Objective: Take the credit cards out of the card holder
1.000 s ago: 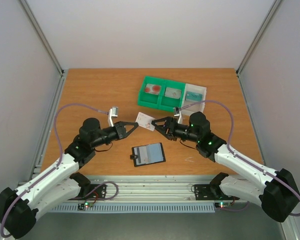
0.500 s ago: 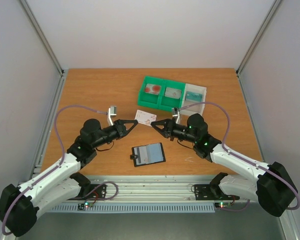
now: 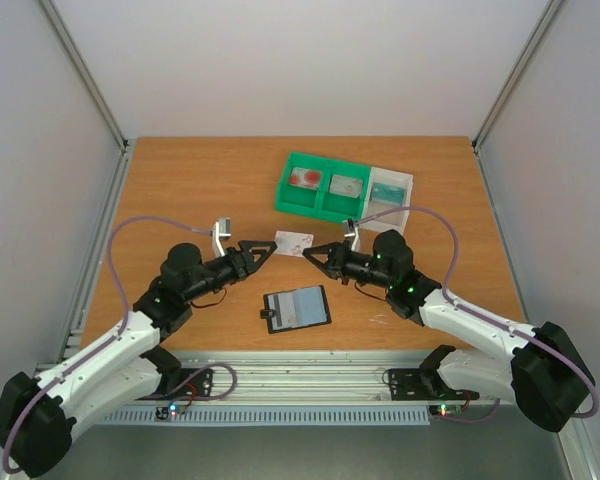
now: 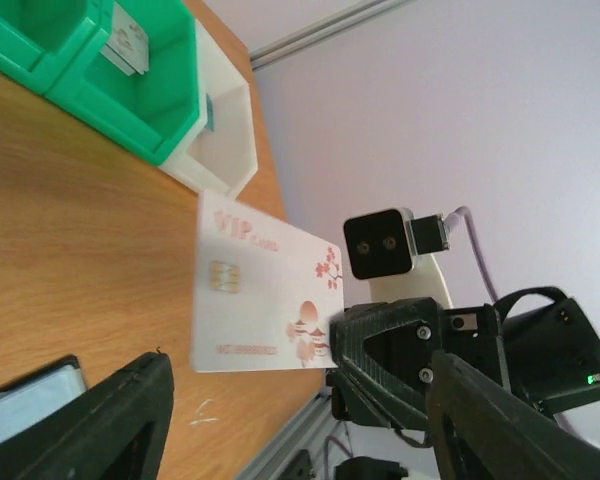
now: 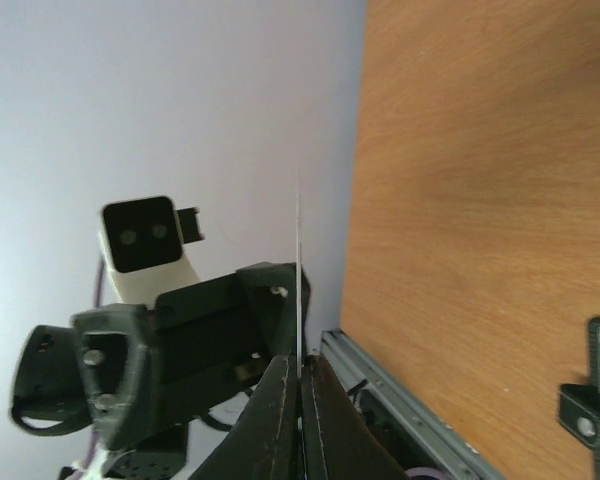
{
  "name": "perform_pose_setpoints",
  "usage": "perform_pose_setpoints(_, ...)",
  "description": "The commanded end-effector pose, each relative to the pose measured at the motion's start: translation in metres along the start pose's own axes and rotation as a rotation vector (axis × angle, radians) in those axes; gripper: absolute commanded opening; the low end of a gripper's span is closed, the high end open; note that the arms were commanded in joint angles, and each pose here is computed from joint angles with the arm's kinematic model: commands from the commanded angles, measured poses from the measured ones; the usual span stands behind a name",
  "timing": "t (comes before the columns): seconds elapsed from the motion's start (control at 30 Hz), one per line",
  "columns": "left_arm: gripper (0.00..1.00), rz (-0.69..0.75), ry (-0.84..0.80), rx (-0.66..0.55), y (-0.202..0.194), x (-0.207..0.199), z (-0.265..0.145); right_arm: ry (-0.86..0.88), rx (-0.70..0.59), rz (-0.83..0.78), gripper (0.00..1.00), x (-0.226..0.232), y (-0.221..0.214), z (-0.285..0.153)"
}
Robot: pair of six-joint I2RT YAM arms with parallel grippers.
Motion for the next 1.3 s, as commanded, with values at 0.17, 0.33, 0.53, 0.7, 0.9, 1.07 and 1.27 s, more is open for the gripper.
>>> perform_pose_setpoints(0.17,0.99,0.116,0.202,0.030,0.000,0.003,-0.012,-0.247,0.024,-0.162,0.01,-0.004,0.017,-0.003)
perform_pose_setpoints(0.33,0.99,0.184,0.327,0.067,-0.001,0.010,-0.016,-0.416,0.015,-0.242,0.01,0.000,0.046,-0.007)
perform_pose_setpoints(0.53,1.00,0.248,0.430,0.091,-0.007,0.029,-0.022,-0.576,0.016,-0.273,0.01,-0.009,0.088,-0.002)
perform_pose_setpoints(0.7,0.99,0.279,0.502,0.116,-0.011,0.043,-0.025,-0.693,-0.018,-0.267,0.01,-0.027,0.124,-0.005)
perform_pose_setpoints(0.9,0.99,0.302,0.557,0.159,-0.014,0.055,-0.023,-0.791,-0.036,-0.240,0.01,-0.048,0.161,-0.008)
perform_pose_setpoints(1.07,1.00,0.310,0.556,0.212,-0.017,0.062,-0.015,-0.842,-0.061,-0.225,0.01,-0.057,0.191,-0.006)
perform_pose_setpoints(1.27,0.99,0.301,0.586,0.224,-0.018,0.071,-0.011,-0.843,-0.043,-0.196,0.01,-0.072,0.220,0.010)
Point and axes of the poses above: each gripper's point midway between its finger pads, its own z axis out along the fingers, its own x axis along the line the jaws close on, y = z × x, the point moved 9 cm from there along -z, back along the fingers, and after that the axes turned 3 degrees about -z, right-handed, at the moved point
